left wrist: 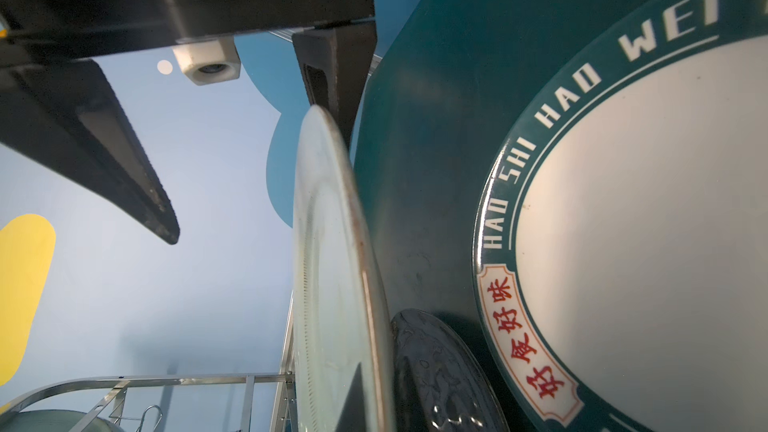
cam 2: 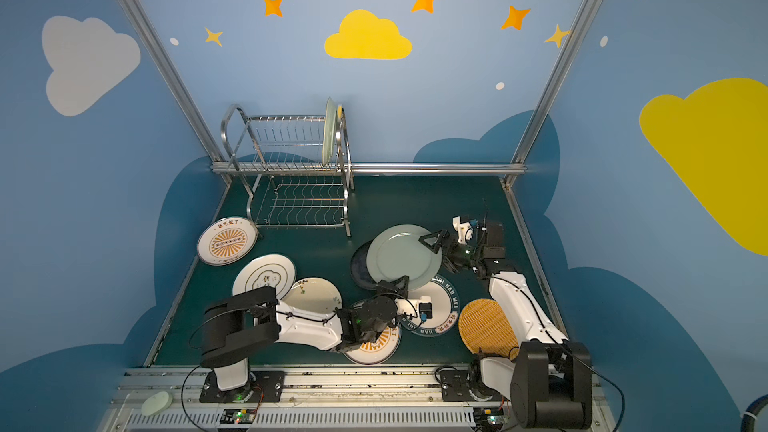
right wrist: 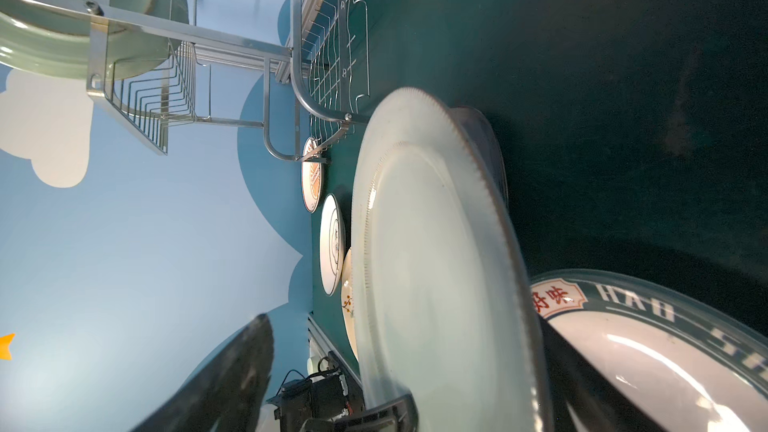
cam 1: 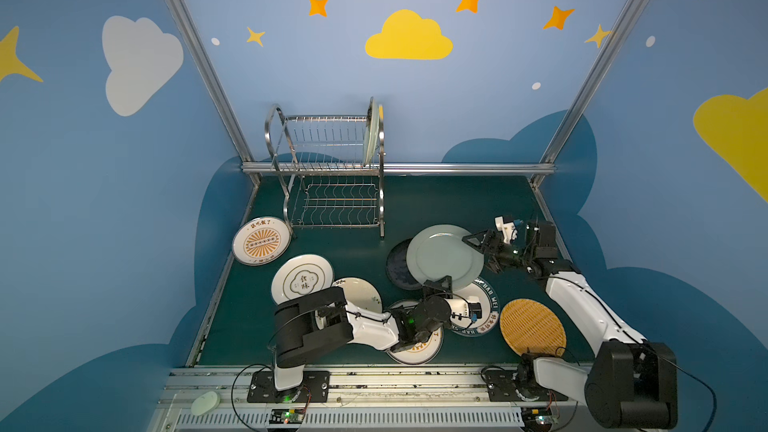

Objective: Load the plates into the dish rack
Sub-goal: 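Lift the pale green plate with the left gripper while the right gripper withdraws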

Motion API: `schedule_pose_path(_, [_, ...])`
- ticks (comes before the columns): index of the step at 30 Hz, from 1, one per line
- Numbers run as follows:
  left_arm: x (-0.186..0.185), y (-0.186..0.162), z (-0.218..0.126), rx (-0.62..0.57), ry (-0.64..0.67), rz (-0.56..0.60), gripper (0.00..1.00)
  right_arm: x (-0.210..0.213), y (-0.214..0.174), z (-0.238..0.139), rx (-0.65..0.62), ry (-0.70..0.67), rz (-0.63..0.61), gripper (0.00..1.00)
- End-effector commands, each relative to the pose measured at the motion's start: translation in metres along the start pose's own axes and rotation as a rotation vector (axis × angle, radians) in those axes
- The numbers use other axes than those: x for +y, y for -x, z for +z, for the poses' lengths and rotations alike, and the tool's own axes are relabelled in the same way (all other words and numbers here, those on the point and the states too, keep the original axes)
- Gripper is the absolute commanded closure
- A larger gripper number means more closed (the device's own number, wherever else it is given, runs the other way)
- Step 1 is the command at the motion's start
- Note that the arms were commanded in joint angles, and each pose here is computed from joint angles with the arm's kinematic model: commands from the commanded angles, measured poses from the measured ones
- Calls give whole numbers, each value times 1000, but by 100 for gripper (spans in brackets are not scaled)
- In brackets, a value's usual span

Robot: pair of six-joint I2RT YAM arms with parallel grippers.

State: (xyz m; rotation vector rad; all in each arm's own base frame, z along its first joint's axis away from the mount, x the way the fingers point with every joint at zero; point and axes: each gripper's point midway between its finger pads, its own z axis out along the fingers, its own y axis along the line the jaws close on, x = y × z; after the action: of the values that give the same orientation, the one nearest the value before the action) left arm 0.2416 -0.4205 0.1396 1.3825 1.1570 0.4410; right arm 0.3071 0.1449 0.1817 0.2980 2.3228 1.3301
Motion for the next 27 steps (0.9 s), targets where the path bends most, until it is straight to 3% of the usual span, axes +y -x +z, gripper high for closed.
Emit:
schedule_pose_path(1, [52,18,-17,-39,142,-116,96,12,7,-4,-31,3,-59,11])
schedule_pose_path(11, [48,9,-59,-31,92,-149,96,18,7,-9,-56,22,-79,11])
schedule_pose_path(18, [52,-13,-97,-5,49,-251,96,20,6,-9,-61,38,-88,11])
schedule_pose_path(21, [70,-22,-115,1,40,-363,96,21,6,-7,-58,56,-87,11])
schedule_pose_path(27, [139,-26,-151,-46,99,-634,96,23,4,-3,-52,84,-96,11])
